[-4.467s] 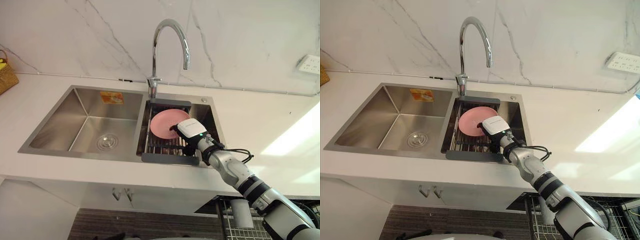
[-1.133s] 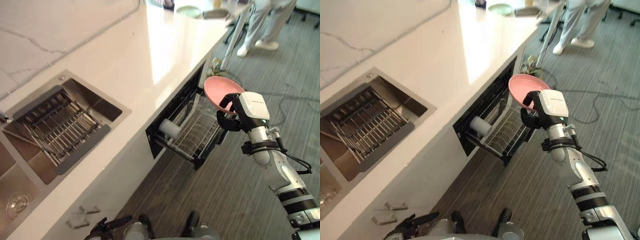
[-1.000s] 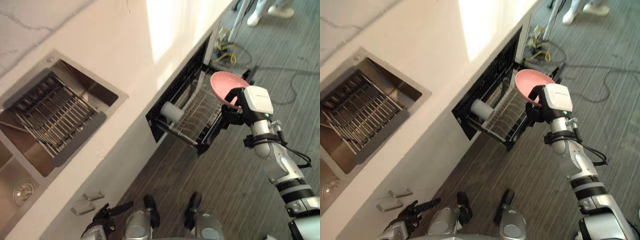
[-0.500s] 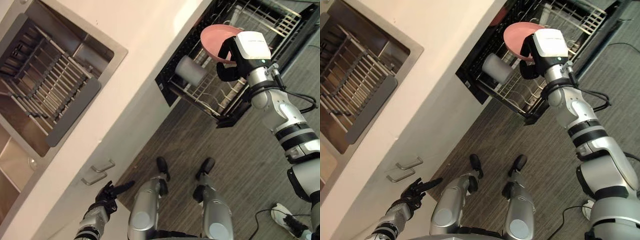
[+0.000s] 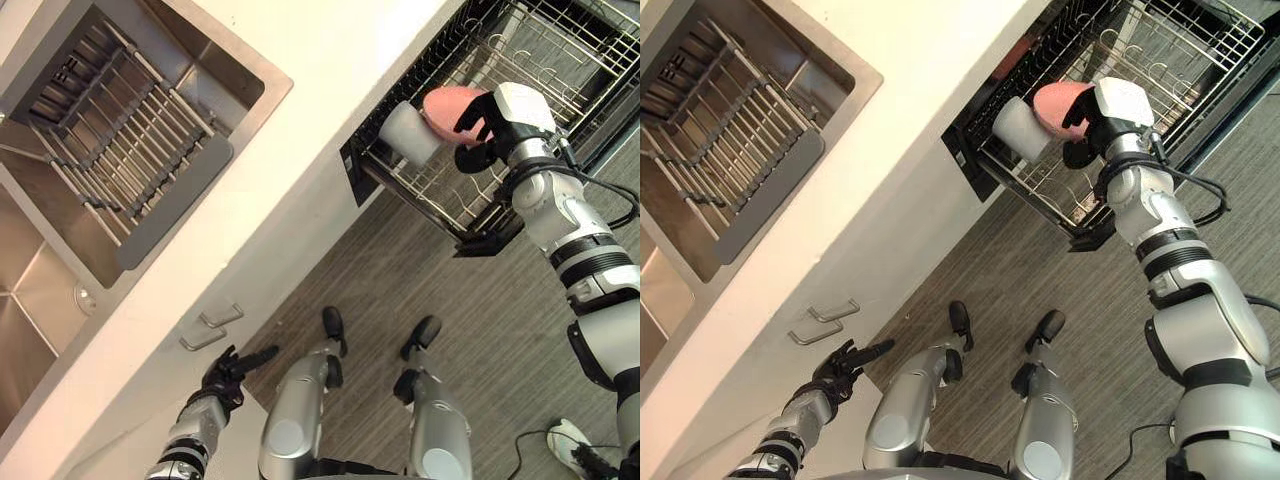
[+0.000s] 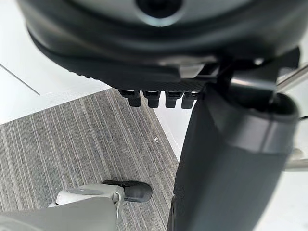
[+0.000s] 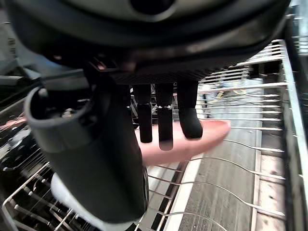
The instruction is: Walk over to the sink, pick up the cup, carry it to the dishwasher, place the cup inside the dishwasher, then close the dishwasher door
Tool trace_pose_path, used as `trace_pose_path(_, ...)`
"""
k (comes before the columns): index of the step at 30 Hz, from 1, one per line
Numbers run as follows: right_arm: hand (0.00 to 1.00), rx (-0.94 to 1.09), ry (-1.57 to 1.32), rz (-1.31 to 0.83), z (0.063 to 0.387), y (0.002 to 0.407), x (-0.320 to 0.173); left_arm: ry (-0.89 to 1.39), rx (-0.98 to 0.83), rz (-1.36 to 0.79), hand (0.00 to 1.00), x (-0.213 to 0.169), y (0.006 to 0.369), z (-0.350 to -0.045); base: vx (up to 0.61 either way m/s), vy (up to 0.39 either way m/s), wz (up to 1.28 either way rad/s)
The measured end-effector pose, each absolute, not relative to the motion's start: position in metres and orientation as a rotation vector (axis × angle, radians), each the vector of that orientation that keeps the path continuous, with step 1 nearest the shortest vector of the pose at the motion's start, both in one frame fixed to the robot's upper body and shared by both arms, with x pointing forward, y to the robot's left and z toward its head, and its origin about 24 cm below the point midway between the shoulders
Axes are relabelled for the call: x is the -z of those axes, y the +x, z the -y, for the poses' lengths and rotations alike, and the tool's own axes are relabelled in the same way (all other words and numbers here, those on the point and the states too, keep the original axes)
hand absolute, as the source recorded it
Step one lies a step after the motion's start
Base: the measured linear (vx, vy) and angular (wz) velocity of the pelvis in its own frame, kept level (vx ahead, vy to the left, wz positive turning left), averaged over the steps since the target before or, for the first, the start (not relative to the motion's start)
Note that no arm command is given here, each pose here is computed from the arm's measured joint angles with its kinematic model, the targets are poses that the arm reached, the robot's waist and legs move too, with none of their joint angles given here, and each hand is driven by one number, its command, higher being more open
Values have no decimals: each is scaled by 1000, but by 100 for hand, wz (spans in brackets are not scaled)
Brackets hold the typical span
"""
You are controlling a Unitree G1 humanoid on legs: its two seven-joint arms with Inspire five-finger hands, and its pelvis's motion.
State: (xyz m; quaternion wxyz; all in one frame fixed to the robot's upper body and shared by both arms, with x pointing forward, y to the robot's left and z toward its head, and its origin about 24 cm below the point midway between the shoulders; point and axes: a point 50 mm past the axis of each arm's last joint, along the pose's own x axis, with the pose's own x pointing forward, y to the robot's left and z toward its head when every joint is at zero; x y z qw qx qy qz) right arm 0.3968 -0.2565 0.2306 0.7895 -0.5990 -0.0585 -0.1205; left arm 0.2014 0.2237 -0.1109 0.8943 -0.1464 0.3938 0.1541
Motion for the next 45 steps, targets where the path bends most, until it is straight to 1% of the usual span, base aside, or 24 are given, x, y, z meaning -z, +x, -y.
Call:
trace_pose_path(6,100,376,-1181,199,267,392,-250,-325,-304,-814,100,111,202,-215,0,0,0)
trace_pose_path(12,100,562,-897,450,275,371,-290,-342,-298,-790,100,108,200,-213,32,32,0)
trace_pose_path(13,100,617,-809,483,284,364,-295,-342,-303,-786,100,108,199,-213,59,23,0)
trace_pose_path(15,100,701,-652,482,304,356,-293,-341,-322,-789,100,109,195,-217,74,17,2)
trace_pose_path(17,100,803,-385,425,337,341,-274,-336,-354,-819,100,114,182,-222,98,17,1)
trace_pose_path(18,100,825,-309,408,346,337,-268,-336,-358,-831,100,116,178,-222,101,26,-1)
trace_pose_path(19,100,867,-159,370,363,329,-254,-322,-361,-859,100,121,169,-222,99,36,-5)
trace_pose_path(20,0,897,-32,327,378,323,-241,-318,-365,-883,100,125,161,-221,104,51,-11)
trace_pose_path(22,0,904,108,277,390,318,-224,-314,-369,-906,100,128,153,-220,59,44,-16)
trace_pose_path(23,0,883,211,215,399,314,-207,-316,-372,-919,100,130,149,-220,14,26,-11)
trace_pose_path(24,0,866,255,167,402,313,-195,-317,-372,-924,100,131,148,-220,-10,19,-10)
trace_pose_path(27,0,807,339,36,406,309,-158,-335,-353,-933,100,133,148,-213,-51,5,-19)
trace_pose_path(30,0,737,400,30,405,311,-152,-360,-338,-938,100,134,146,-209,-51,-10,-8)
trace_pose_path(34,0,602,354,37,393,322,-158,-368,-308,-971,100,140,139,-203,-11,-52,-6)
trace_pose_path(39,0,483,300,133,370,348,-203,-374,-254,-971,100,142,139,-194,15,-41,3)
trace_pose_path(41,0,442,202,163,357,358,-225,-379,-229,-967,100,142,139,-189,20,-30,17)
trace_pose_path(42,0,454,185,166,356,358,-228,-380,-224,-966,100,142,140,-188,27,-36,33)
trace_pose_path(45,0,541,-76,119,368,351,-236,-400,-211,-975,100,144,139,-180,8,-8,59)
